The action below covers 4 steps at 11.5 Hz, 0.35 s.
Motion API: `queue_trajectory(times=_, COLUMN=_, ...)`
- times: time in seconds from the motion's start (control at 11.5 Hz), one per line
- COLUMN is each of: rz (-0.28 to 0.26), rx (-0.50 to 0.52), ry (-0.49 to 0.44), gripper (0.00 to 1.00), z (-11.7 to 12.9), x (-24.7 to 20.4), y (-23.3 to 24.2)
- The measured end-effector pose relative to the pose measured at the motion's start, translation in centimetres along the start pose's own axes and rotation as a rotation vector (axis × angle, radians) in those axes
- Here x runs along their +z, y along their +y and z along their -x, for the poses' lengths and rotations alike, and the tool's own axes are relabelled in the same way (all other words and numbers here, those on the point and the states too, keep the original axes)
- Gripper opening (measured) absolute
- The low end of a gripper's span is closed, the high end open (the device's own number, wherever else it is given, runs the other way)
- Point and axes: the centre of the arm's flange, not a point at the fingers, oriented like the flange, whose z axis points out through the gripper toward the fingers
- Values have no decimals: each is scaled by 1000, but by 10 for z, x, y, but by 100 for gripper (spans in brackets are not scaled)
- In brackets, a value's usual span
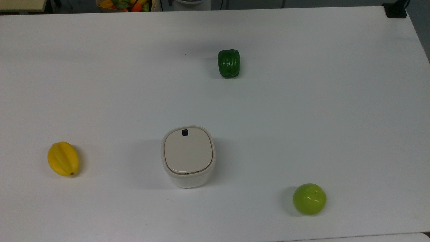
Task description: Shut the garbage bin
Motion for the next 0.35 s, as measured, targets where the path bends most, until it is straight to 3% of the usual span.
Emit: queue_trajectory(times=0.35, rz=-1, rx=3, ry=1, gripper=100, z=0, x=0, y=2)
